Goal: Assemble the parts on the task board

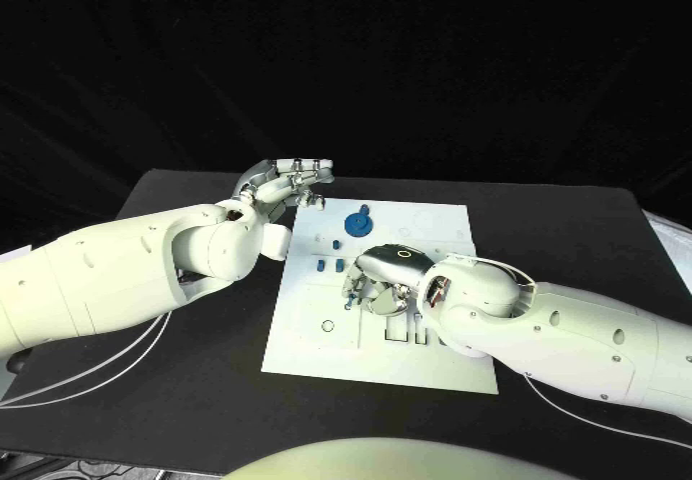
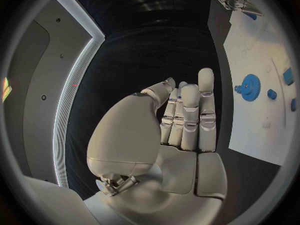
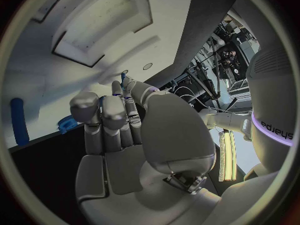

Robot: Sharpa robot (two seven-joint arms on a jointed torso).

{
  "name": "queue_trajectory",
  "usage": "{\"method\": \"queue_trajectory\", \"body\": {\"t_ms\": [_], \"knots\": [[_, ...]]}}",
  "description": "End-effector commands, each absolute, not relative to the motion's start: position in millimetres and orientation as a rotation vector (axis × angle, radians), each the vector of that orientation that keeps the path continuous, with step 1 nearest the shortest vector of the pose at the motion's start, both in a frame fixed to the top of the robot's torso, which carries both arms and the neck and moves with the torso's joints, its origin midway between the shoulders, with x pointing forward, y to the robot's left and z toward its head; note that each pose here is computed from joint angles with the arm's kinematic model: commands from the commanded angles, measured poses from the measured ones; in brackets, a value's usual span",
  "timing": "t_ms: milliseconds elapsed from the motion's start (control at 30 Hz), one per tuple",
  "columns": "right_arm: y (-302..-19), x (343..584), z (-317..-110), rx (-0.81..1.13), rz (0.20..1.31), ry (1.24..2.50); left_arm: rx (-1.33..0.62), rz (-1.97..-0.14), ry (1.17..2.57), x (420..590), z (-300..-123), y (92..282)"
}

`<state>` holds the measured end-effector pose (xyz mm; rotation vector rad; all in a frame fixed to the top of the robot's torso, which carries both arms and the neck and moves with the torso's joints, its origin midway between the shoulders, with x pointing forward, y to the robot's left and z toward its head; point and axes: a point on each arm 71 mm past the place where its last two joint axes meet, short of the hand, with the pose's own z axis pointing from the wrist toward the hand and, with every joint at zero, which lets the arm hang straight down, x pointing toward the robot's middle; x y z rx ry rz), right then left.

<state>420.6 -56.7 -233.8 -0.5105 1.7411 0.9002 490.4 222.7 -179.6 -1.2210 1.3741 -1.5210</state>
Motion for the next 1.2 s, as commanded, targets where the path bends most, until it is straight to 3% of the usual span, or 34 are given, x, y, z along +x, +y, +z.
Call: {"method": "queue_trajectory", "body": {"t_ms": [33,1200], "knots": [[-55.0,418.8,-236.3,-0.542,0.895,1.749,-1.205,-1.545,1.379,490.1,-178.6,220.3],[-41.3,415.2,-241.1,-0.624,0.804,1.764,-1.206,-1.547,1.384,491.3,-179.4,220.1]]}}
